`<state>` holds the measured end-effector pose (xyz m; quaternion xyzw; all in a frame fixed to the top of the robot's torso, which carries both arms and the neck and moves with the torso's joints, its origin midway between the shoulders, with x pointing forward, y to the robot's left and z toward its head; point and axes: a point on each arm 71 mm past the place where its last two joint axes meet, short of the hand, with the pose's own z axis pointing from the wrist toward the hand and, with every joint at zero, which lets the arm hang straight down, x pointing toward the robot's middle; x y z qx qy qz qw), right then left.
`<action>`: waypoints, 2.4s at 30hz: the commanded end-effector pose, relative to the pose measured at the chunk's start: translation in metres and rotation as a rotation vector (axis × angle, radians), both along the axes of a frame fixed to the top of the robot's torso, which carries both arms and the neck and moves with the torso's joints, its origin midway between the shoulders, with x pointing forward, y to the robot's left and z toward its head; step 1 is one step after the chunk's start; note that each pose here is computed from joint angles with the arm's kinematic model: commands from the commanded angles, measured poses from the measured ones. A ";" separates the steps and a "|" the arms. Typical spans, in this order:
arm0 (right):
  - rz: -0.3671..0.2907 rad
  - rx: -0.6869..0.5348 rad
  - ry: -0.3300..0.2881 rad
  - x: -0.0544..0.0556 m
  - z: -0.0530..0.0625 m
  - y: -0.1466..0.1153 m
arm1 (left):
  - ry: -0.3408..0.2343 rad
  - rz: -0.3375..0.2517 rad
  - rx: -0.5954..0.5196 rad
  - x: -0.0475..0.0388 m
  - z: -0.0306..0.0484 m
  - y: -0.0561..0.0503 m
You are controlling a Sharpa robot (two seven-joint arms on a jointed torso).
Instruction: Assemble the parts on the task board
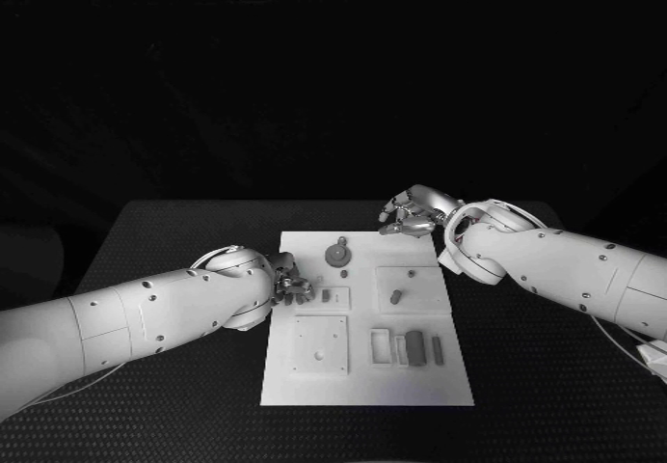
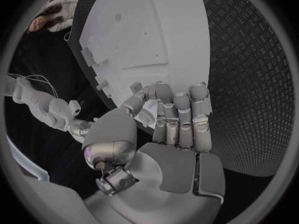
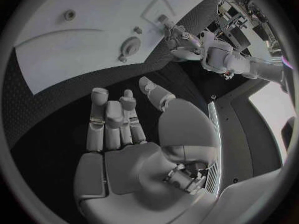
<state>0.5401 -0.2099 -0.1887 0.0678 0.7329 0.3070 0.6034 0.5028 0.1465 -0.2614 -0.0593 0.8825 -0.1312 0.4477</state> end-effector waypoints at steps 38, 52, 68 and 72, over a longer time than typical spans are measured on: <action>0.016 -0.003 0.005 -0.001 -0.001 0.001 | 0.023 -0.021 0.032 -0.0012 -0.0038 -0.003; 0.015 -0.003 0.005 0.000 -0.001 0.000 | 0.022 0.005 0.004 -0.0007 -0.0018 0.006; 0.011 -0.002 0.008 0.000 -0.002 -0.001 | -0.064 0.075 -0.355 0.0146 0.0279 0.005; 0.009 -0.003 0.008 0.000 -0.002 -0.002 | -0.161 0.066 -0.424 0.0202 0.0358 0.006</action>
